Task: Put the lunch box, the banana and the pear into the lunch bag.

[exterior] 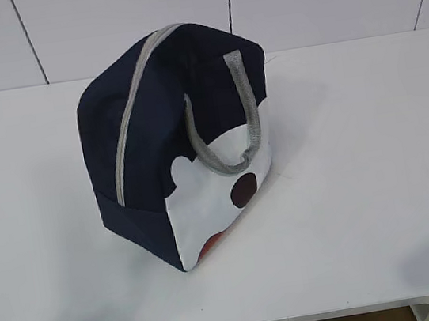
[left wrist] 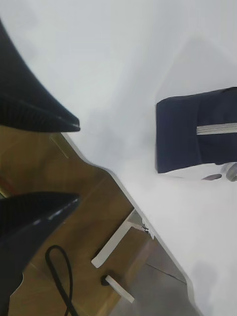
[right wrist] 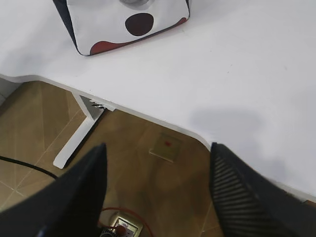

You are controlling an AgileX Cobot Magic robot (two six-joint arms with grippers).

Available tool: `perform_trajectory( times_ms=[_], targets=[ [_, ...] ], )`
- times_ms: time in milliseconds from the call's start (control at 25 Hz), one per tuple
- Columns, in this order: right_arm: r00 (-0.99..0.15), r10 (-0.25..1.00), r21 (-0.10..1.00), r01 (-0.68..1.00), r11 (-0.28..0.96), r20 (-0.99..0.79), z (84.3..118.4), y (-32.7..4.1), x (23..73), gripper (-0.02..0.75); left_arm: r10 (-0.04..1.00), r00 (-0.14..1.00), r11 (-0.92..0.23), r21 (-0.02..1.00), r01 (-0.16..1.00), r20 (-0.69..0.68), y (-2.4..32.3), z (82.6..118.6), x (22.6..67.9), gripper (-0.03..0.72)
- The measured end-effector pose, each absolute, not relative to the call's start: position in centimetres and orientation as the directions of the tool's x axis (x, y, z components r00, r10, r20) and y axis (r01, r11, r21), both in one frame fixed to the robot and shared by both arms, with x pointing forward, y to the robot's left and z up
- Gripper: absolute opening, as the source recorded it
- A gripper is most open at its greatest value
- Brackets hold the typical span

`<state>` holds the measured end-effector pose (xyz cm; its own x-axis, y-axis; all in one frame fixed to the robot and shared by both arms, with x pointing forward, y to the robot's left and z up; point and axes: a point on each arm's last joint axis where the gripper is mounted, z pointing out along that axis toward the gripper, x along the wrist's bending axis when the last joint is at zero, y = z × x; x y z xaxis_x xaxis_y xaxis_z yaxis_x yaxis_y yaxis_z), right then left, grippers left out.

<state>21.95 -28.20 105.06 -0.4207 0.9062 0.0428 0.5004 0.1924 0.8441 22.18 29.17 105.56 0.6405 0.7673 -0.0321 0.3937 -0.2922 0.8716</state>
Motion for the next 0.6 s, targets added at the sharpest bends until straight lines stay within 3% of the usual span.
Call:
perform_trajectory(
  times_ms=[600],
  targets=[
    [-0.352,0.933,0.841,0.481,0.248,-0.074,104.64,-29.19,22.7,0.505,0.785,0.62,-0.301,0.876,0.376,0.004,29.42,105.59,22.48,0.288]
  ],
)
